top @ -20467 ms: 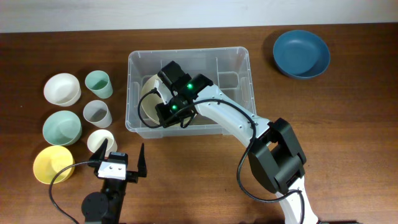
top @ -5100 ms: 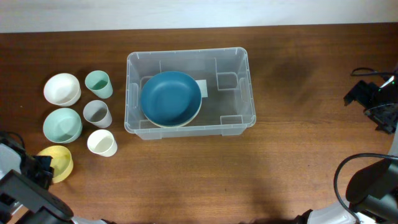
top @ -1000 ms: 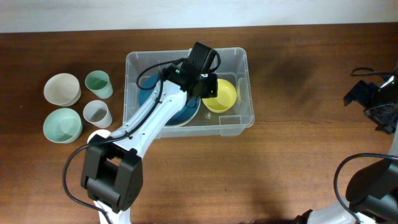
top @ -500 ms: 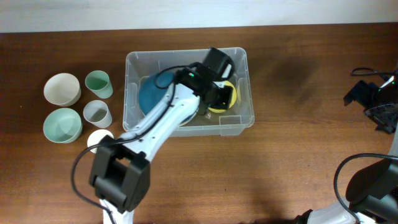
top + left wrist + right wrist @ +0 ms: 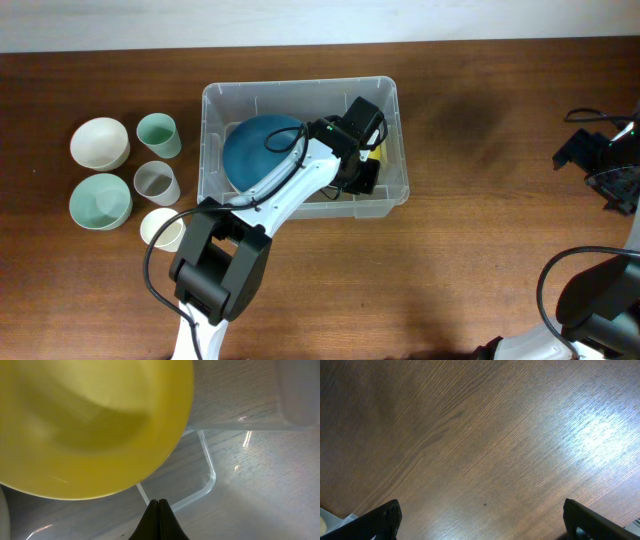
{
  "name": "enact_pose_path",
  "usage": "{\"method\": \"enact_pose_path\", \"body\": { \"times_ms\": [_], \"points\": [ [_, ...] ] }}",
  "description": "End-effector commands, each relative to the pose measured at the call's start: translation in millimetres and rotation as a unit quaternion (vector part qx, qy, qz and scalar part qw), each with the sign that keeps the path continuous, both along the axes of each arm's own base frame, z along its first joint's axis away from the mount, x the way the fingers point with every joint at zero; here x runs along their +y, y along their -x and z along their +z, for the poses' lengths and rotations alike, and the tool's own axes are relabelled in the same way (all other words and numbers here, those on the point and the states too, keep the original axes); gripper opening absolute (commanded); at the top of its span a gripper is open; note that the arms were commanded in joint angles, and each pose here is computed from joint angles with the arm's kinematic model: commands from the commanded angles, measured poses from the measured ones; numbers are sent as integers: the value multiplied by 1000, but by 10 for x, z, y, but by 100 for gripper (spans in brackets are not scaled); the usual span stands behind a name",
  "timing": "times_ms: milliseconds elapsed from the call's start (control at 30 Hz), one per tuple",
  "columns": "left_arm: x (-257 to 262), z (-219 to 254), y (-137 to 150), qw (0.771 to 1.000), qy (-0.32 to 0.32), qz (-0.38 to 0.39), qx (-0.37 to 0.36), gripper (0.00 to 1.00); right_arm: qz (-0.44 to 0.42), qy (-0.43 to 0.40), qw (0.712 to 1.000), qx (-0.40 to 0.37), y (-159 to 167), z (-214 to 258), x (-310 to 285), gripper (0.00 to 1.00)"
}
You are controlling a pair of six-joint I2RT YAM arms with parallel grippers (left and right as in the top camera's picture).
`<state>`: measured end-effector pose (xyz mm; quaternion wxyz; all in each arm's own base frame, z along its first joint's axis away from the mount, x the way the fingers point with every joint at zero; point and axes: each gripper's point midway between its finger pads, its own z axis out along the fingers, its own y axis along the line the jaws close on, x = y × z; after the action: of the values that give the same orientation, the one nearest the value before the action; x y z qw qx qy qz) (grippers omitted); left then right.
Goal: Pack container
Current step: 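Lower the yellow bowl into the container and open the left gripper, then move the left gripper back to the pale green bowl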
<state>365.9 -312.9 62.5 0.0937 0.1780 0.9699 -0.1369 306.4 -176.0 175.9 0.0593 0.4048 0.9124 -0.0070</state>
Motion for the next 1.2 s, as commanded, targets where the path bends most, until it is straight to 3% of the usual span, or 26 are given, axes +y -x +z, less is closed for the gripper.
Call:
{"method": "enact_pose_path", "body": {
  "times_ms": [0,333,567,800,900,1167],
  "points": [
    [-5,-156,-2,1000,-6,-5,15,1,-6,3,1000,-4,16,30,-9,99],
    [87,-211,-272,998,-40,15,-44,1,-6,3,1000,-4,16,30,-9,99],
    [58,-122,-542,994,-28,27,-98,1,-6,3,1000,-4,15,30,-9,99],
    [90,-109,-601,994,-27,27,-105,1,-6,3,1000,-4,15,30,-9,99],
    [82,-94,-607,994,-27,20,-108,6,-6,3,1000,-4,16,30,-9,99],
    [47,437,-637,993,-20,16,-118,5,-6,3,1000,-4,15,30,-9,99]
  ]
}}
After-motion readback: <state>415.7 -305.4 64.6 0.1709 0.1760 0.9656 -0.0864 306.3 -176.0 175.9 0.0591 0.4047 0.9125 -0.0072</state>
